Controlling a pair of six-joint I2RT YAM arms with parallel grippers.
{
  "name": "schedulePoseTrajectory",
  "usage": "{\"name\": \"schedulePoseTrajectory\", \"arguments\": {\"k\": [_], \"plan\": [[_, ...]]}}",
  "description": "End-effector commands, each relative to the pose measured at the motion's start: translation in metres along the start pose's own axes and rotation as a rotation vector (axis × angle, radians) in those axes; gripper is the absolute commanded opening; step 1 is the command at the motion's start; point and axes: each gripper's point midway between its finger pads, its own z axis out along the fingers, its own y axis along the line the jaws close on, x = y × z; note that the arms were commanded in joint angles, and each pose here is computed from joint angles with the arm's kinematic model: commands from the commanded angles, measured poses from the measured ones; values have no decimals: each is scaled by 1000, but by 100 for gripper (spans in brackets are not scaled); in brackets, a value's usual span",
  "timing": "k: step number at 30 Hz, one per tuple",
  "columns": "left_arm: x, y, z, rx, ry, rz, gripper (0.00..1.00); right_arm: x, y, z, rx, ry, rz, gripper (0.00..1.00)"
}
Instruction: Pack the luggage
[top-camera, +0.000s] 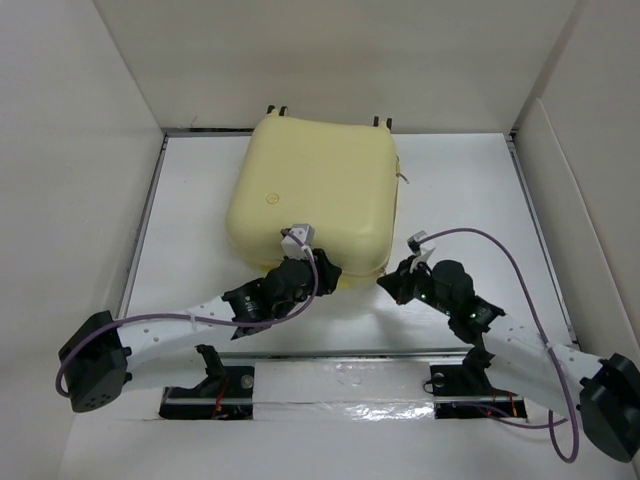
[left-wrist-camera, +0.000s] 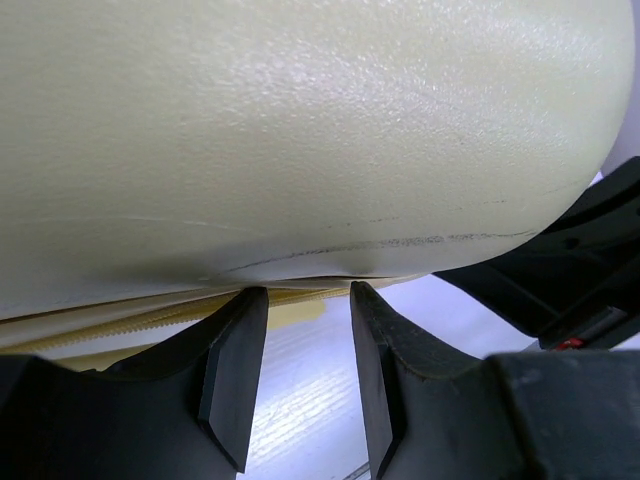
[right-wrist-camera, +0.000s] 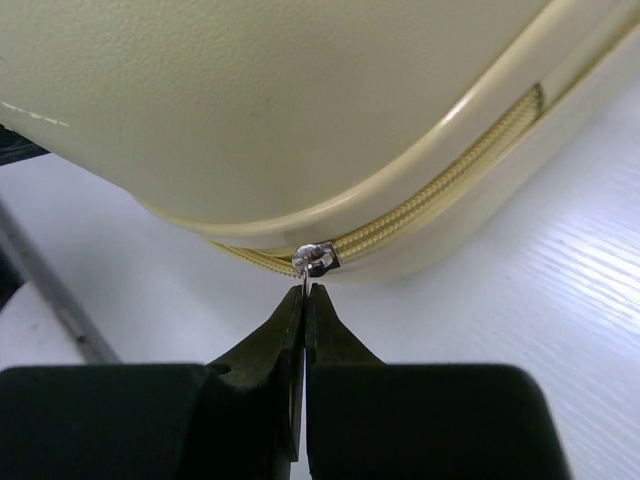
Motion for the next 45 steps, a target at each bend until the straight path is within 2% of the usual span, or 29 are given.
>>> {"name": "schedulePoseTrajectory", "arguments": {"k": [1,4,7,10,12,14,18,22,26,27,29,30,37,42,45], "plan": [[-52,-29,16,49,-156,-28,35,-33,37,-11,-18,-62,-73,0],[-58,-33,24,53,-177,-41,35,-16,45,-14,17,-7,-73,0],[-62,-42,32,64,-179,-47,35,0,69,-8,-17,44,-60,0],[-66,-50,37,76,-184,-56,35,9,108,2,-74,95,-75,0],[-68,-55,39,94,-190,-67,35,1,141,4,-114,79,-76,0],[-70,-59,41,94,-190,-68,35,-8,155,10,-110,64,-78,0],[-71,-58,43,104,-192,-87,35,-32,161,14,-117,-46,-65,0],[-75,-53,39,88,-194,-97,35,-32,160,29,-89,-74,-32,0],[-94,-16,12,30,-258,-155,42,-23,139,34,-43,-100,29,0],[-100,7,9,-12,-261,-173,44,-26,136,33,-50,-111,38,0],[-117,27,-14,-25,-303,-216,46,-33,129,27,-69,-122,37,0],[-121,55,-22,-107,-315,-227,47,-38,120,27,-52,-131,36,0],[-157,148,-99,-323,-575,-431,51,-48,105,22,-78,-135,24,0],[-175,183,-113,-421,-764,-553,54,-44,108,20,-97,-117,11,0],[-180,207,-94,-512,-736,-598,53,-36,108,19,-108,-93,2,0]]}}
